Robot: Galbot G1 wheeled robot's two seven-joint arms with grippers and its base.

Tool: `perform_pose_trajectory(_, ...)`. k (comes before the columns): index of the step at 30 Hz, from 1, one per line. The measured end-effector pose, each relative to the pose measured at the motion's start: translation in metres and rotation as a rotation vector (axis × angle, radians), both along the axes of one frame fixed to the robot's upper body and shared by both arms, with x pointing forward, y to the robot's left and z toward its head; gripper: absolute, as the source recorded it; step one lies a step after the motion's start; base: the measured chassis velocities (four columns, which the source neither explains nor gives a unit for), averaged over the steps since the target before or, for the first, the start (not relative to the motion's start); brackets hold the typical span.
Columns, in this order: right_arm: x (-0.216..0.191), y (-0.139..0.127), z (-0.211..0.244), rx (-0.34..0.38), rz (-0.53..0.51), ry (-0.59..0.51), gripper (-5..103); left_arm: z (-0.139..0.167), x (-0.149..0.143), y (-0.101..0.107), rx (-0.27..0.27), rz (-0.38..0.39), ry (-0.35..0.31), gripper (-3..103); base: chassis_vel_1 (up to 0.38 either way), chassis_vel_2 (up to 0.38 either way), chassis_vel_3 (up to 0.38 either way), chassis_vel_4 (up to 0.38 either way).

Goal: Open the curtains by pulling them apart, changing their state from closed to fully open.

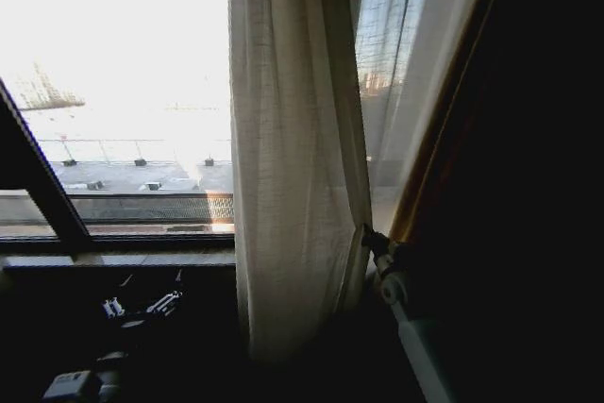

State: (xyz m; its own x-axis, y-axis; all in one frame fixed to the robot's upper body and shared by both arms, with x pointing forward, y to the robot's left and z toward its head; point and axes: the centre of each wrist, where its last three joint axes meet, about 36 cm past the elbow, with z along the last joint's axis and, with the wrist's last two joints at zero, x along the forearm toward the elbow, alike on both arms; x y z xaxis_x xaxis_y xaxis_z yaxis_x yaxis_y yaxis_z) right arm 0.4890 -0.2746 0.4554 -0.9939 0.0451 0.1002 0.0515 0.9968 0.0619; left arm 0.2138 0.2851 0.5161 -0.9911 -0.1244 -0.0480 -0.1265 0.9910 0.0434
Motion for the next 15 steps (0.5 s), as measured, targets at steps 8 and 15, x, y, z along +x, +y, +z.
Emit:
perform_pose_trajectory(8,-0.004,0.000,-0.005,-0.024,-0.014,0.003,16,0.000,-0.001,0.000,-0.002,0.001,0.001,100,-0.184,-0.200,0.204,0.194)
perform_pose_trajectory(15,-0.023,0.008,-0.002,-0.052,0.005,-0.017,37,-0.001,-0.001,-0.001,-0.006,0.003,0.000,100,0.000,0.000,0.000,0.000)
